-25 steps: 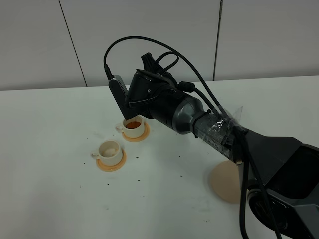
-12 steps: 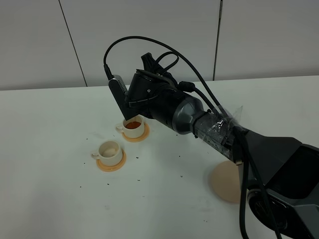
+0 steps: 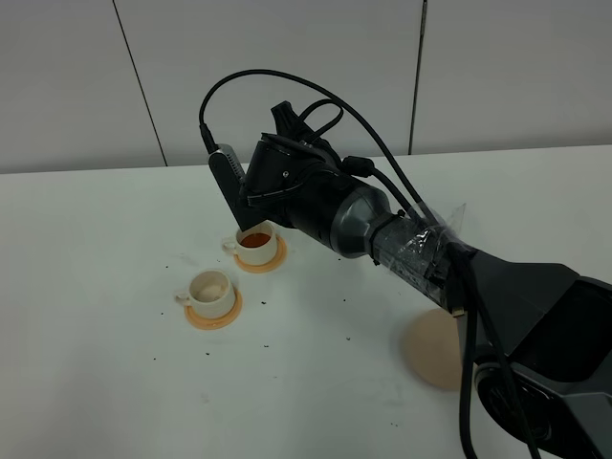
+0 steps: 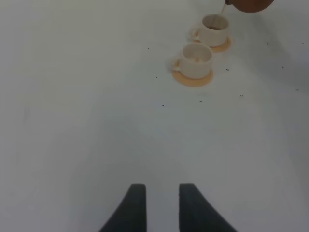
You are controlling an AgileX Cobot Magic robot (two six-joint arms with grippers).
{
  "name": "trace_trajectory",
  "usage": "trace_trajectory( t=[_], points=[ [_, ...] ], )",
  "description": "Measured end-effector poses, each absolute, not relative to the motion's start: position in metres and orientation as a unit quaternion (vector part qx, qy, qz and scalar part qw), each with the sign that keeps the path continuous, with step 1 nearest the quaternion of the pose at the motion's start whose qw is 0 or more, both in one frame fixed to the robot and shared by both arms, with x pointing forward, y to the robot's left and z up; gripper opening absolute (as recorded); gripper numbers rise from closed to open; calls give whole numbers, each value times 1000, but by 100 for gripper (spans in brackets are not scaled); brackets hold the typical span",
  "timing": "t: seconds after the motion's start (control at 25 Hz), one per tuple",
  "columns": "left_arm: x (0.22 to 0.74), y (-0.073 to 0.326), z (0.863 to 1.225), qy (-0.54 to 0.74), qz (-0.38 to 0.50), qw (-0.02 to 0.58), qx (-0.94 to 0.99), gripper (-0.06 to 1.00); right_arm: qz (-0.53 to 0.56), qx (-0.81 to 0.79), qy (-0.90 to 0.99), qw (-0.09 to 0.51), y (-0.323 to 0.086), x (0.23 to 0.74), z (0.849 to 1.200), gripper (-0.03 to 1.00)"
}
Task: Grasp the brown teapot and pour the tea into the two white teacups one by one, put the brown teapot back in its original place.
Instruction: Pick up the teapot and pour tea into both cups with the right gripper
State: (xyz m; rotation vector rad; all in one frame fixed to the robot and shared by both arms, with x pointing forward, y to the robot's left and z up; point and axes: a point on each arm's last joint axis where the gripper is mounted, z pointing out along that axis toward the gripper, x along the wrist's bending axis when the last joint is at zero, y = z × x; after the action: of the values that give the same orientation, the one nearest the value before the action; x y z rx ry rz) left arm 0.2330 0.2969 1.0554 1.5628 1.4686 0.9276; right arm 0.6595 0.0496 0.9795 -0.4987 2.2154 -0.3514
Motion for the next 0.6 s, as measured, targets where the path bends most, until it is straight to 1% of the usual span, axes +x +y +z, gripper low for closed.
trace_trajectory(
  t=[0.6],
  points=[
    [233,297,1055,578,365,392,615,24,-140,-198,880,410,50,659,980,9]
  ],
)
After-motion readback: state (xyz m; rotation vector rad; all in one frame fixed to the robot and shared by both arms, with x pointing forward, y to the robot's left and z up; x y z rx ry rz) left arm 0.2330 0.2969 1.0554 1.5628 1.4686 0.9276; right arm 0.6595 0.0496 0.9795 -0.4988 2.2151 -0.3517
